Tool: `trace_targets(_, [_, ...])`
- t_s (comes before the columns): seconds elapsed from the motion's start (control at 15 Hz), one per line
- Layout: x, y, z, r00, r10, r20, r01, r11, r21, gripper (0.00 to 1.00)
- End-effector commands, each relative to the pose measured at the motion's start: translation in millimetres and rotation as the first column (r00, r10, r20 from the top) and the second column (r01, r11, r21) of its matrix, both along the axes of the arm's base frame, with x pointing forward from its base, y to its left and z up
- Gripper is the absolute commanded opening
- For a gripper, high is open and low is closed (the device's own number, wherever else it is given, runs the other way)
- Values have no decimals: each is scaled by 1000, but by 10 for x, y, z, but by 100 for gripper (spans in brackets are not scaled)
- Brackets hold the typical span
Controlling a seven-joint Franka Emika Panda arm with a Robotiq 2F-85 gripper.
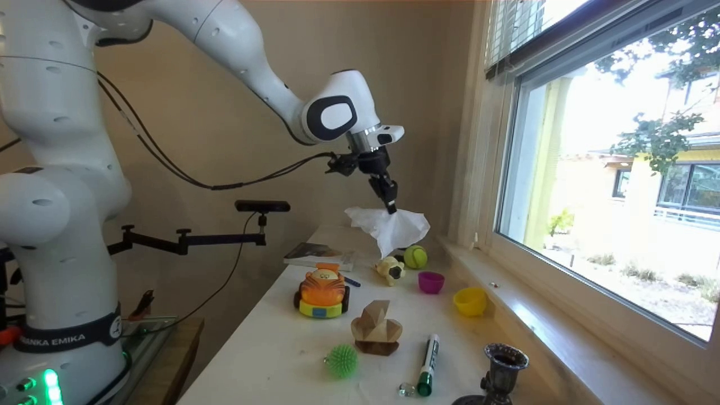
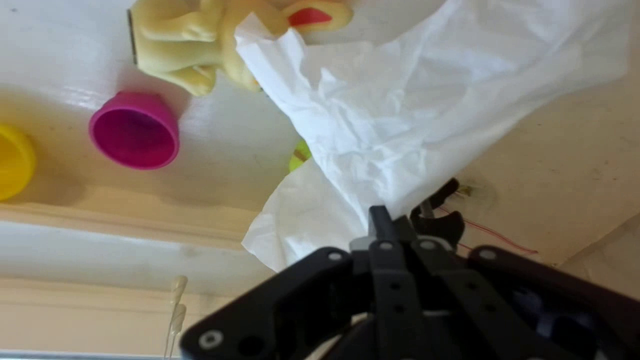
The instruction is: Use the white napkin to clean the window.
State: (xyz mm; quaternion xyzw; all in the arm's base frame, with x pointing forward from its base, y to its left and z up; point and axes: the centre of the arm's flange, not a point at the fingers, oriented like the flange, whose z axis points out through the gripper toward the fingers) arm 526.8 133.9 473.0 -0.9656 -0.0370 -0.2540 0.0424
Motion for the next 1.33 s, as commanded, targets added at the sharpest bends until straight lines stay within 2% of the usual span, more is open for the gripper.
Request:
trace_targets(0.0, [-285,10,38,995,-5,104,22,986,-167,0])
trace_targets(0.27, [-414,-60,150,976,-14,216,84,944,-318,0])
trace_targets(0.4, [-466,-70,193,966,-26,256,122,922,-366,0])
trace_targets(0.73, [-545,-290,148,947,-68,313,219,852,-475,0])
trace_targets(0.93, [-567,-539,195,925,-136,355,310,810,-498,0])
trace_targets(1.0, [-455,-445,193,946,-95,311,242,844,-479,0])
trace_targets(1.27, [-450,-461,173,946,-99,308,245,842,-481,1])
